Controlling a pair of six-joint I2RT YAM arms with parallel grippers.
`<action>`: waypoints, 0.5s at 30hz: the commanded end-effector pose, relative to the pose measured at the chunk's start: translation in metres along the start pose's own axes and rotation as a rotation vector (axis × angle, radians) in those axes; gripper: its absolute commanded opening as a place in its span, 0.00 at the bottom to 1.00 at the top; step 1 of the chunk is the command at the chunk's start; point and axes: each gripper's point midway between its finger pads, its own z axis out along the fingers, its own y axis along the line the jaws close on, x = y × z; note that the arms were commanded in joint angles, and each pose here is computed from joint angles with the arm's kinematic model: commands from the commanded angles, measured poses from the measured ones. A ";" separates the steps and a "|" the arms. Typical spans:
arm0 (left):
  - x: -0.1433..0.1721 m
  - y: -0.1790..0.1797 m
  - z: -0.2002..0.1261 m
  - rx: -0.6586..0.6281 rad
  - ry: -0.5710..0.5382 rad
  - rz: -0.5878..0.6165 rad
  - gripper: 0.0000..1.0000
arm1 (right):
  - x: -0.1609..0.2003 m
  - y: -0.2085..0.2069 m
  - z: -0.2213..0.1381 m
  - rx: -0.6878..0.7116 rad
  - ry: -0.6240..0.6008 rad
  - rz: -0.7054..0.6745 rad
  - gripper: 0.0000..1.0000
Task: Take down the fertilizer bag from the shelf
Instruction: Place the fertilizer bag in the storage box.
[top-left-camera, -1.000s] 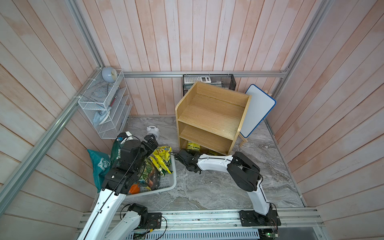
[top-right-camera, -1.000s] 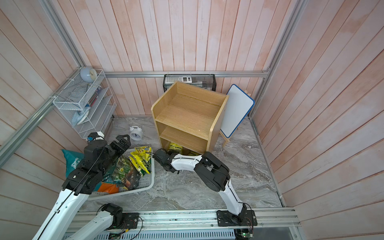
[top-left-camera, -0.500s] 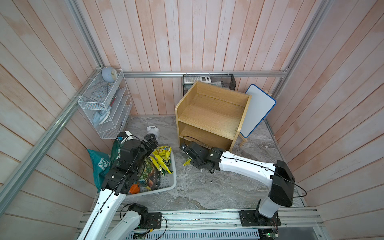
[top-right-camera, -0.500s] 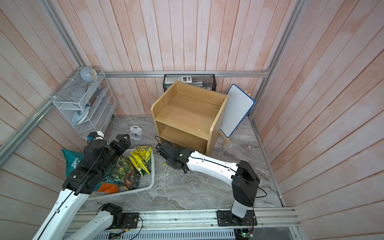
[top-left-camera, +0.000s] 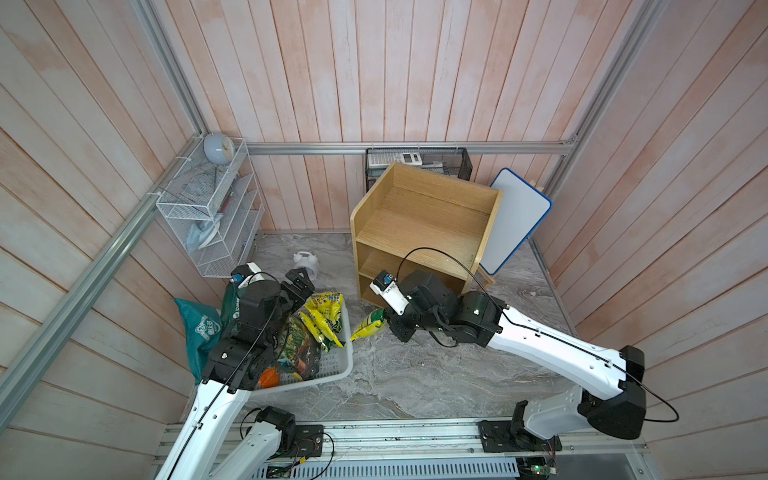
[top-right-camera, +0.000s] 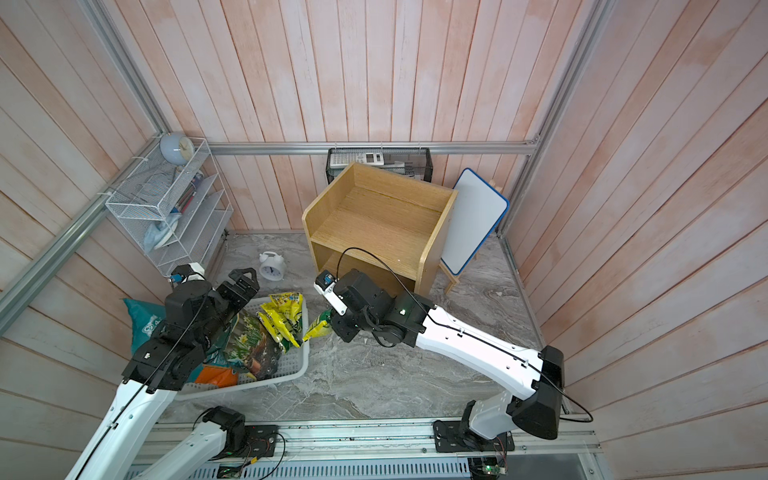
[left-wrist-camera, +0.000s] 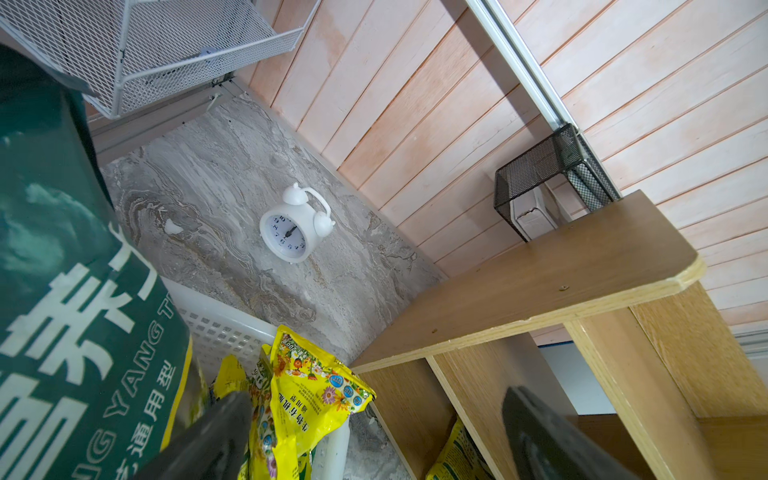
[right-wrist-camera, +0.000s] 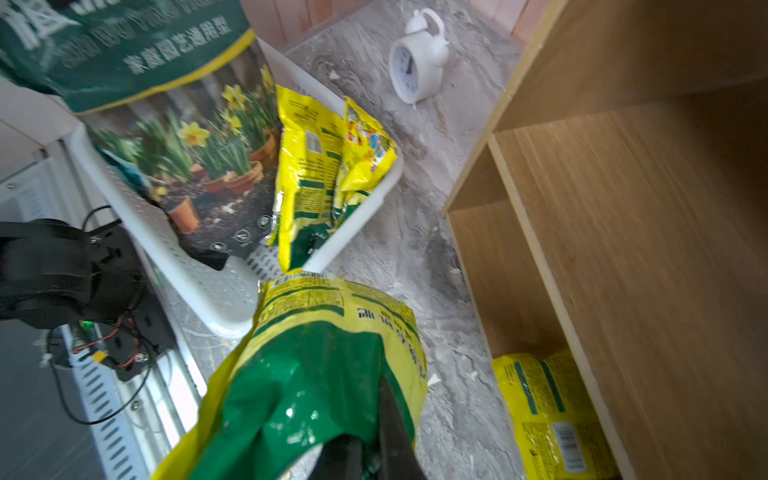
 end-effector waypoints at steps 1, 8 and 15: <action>-0.016 0.002 -0.008 -0.026 -0.060 0.045 1.00 | -0.019 0.035 0.001 -0.122 -0.019 -0.009 0.00; -0.039 0.008 -0.018 -0.093 -0.135 0.123 1.00 | -0.027 0.077 0.016 -0.213 -0.003 -0.041 0.00; -0.037 0.041 -0.004 -0.134 -0.107 -0.031 1.00 | -0.031 0.090 0.041 -0.232 0.029 0.000 0.00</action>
